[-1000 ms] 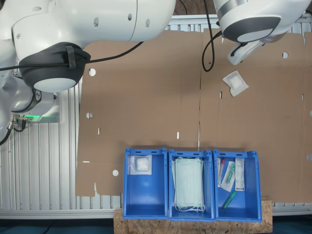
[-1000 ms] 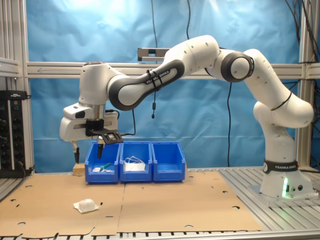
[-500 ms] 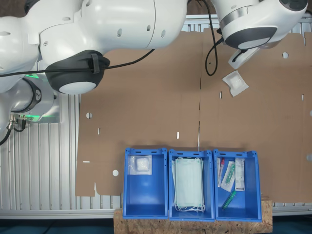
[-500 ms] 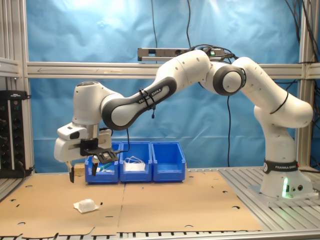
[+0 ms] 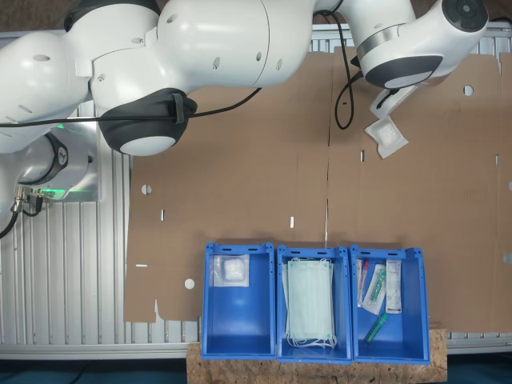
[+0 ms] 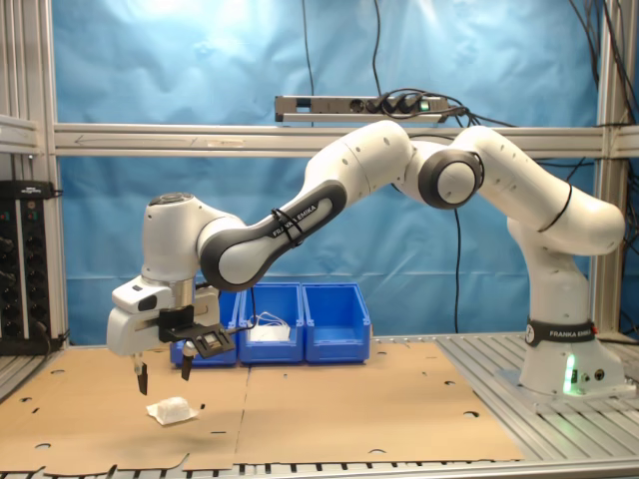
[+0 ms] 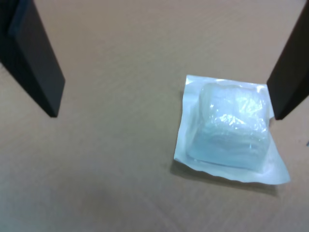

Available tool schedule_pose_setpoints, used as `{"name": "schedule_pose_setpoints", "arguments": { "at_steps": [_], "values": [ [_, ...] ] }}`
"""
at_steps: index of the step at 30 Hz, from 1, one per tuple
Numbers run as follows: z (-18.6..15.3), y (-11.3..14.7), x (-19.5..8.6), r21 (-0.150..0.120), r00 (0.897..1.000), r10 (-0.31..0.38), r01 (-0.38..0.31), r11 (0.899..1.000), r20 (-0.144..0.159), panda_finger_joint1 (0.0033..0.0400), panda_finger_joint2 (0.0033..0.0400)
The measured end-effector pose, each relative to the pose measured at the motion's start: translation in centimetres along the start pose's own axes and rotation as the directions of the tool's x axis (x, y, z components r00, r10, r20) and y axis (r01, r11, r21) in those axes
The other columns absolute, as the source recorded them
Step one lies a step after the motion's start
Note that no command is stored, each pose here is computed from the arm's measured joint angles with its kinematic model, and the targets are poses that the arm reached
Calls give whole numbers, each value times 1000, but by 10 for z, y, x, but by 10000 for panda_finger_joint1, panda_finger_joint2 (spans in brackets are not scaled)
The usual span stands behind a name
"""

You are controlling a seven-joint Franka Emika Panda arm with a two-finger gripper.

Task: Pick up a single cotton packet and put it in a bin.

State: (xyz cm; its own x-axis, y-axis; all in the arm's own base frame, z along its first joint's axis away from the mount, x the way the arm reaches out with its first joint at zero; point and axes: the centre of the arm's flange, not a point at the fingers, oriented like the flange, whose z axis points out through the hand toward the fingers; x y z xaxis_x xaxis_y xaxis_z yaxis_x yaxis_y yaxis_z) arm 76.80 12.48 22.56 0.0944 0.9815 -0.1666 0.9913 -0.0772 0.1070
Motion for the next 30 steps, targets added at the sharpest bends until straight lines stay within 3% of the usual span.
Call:
{"name": "schedule_pose_setpoints", "arguments": {
  "at_steps": [4, 14, 30],
  "values": [
    [8, 0, -1, 1, 1000, -3, 3, 1000, 0, 400, 400],
    [26, 8, -24, -25, 1000, 18, -18, 1000, -5, 400, 400],
    [48, 13, -58, -28, 998, 58, -58, 998, -1, 400, 400]
  ]
}}
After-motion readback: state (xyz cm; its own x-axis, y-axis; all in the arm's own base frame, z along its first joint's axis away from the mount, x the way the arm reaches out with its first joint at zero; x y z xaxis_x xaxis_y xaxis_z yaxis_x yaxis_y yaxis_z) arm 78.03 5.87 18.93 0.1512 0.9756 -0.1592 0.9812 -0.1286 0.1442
